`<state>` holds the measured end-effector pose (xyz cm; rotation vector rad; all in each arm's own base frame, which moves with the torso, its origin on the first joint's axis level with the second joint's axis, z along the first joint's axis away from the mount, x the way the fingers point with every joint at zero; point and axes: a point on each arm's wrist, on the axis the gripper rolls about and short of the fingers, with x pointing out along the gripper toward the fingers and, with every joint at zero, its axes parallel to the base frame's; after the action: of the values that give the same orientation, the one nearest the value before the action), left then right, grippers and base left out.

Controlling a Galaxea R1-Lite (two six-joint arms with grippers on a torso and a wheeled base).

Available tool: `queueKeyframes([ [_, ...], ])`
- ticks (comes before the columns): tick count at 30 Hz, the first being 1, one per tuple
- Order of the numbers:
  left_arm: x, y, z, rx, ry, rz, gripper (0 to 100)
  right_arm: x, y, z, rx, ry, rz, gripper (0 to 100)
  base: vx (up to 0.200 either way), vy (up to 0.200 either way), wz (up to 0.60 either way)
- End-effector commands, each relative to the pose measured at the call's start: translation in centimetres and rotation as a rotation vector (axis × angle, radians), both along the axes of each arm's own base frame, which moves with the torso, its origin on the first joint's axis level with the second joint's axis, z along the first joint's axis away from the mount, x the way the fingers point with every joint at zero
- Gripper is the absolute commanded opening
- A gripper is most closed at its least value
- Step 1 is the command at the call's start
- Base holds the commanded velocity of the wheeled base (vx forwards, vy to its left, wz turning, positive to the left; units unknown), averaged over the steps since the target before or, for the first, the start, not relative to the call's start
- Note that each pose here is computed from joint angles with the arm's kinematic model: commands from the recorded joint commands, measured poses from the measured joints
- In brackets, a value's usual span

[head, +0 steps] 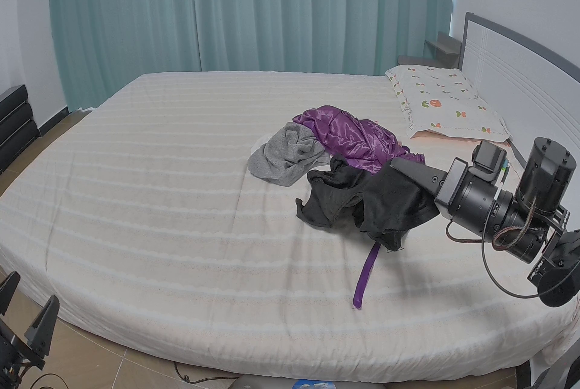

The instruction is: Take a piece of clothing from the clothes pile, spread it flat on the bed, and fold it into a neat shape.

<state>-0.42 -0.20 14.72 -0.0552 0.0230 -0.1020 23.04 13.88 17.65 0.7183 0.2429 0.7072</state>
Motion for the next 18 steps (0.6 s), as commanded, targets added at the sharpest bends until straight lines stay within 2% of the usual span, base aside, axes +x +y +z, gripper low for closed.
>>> queueKeyframes([
  [1,4.4,-0.3,1.3,-0.018,0.216,-0.086,100,-1.4,-0.5,2.0,0.031,-0.065,0.01,0,0.0,0.0,0.0],
  [6,6.4,-0.4,1.0,-0.027,0.304,-0.136,100,-1.5,-0.6,1.7,0.019,-0.056,0.004,0,0.0,0.0,0.0],
  [9,8.0,-0.6,0.4,-0.032,0.391,-0.161,100,-1.8,-0.7,1.3,0.006,-0.047,-0.01,0,0.0,0.0,0.0],
  [10,8.0,-0.6,0.4,-0.032,0.391,-0.161,100,-1.8,-0.7,1.3,0.006,-0.047,-0.01,0,0.0,0.0,0.0],
  [12,9.8,-1.3,-0.1,-0.02,0.478,-0.231,100,-1.7,-0.7,0.9,-0.001,-0.035,-0.016,0,0.0,0.0,0.0],
  [18,13.1,-2.9,-1.2,-0.001,0.565,-0.33,100,-2.2,-0.1,0.9,-0.002,-0.035,0.01,0,0.0,0.0,0.0],
])
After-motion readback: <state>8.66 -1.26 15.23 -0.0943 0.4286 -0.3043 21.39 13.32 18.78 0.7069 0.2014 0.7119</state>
